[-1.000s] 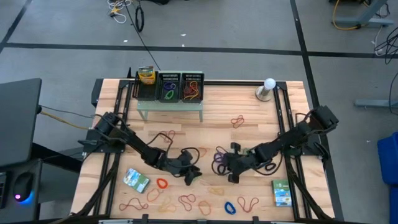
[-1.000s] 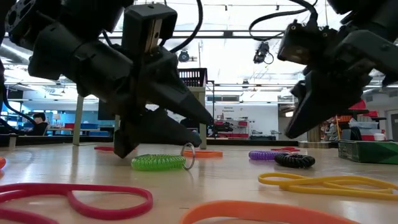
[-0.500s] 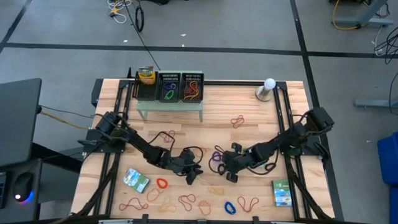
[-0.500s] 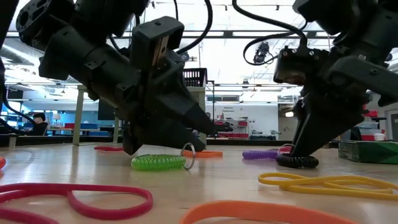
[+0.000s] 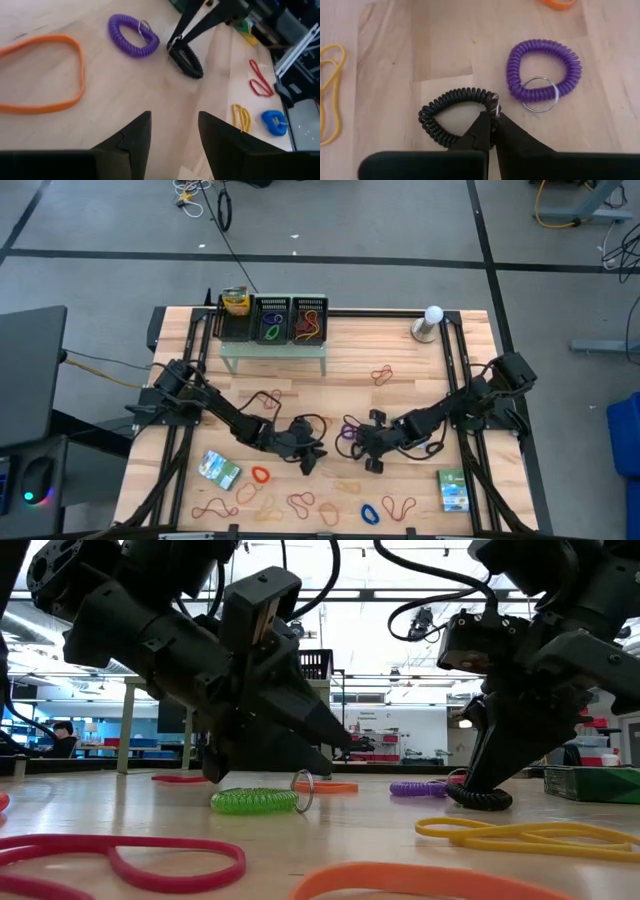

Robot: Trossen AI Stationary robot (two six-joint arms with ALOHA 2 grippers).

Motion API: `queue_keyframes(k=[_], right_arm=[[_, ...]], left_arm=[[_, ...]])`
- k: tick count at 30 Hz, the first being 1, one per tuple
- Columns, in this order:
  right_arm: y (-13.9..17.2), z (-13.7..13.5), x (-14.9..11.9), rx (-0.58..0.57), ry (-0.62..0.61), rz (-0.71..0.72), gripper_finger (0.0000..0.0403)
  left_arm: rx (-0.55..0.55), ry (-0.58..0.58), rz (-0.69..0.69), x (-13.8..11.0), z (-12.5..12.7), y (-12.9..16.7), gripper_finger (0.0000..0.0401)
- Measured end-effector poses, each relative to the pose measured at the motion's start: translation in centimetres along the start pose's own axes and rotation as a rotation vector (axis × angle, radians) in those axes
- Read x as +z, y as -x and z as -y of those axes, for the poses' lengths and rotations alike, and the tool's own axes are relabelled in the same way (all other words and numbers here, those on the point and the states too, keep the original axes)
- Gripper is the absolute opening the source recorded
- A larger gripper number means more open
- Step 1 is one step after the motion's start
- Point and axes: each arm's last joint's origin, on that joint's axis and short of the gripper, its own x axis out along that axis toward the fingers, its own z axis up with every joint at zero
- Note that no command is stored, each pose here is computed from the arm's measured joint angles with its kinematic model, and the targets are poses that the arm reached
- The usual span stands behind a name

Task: Pick & Place Office Desk Supplies
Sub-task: Put the black spring rubber band into the middle black bin on the shelf

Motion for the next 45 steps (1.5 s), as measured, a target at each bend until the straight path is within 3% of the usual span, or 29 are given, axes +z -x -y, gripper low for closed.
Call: queue_keyframes(k=[4, 11, 18, 24, 33, 37, 45], right_arm=[[0.6, 0.1, 0.3, -0.016, -0.005, 0.035, 0.0018], [1.8, -0.3, 2.1, -0.035, -0.056, 0.232, 0.0013], [2.1, -0.6, 3.3, -0.033, -0.127, 0.371, 0.0013], [2.3, -0.7, 3.7, -0.02, -0.162, 0.419, 0.0014], [2.5, -0.8, 4.2, -0.008, -0.176, 0.47, 0.0021], [2.5, -0.8, 4.1, -0.027, -0.185, 0.475, 0.0051], [2.5, -0.7, 4.1, -0.084, -0.206, 0.502, 0.0132]], left_arm=[[-0.031, 0.042, 0.027, 0.3, 0.3, 0.0, 0.0196], [-0.048, 0.095, 0.109, 1.0, 0.6, 0.0, 0.0235], [-0.01, 0.082, 0.151, 1.2, 0.5, 0.0, 0.0237], [-0.022, 0.078, 0.164, 1.3, 0.6, 0.0, 0.0182], [-0.071, 0.015, 0.212, 2.1, 1.4, 0.4, 0.0028], [-0.04, -0.044, 0.173, 3.0, 1.8, 1.4, 0.002], [0.162, -0.173, 0.093, 6.7, 1.8, 6.2, 0.002]])
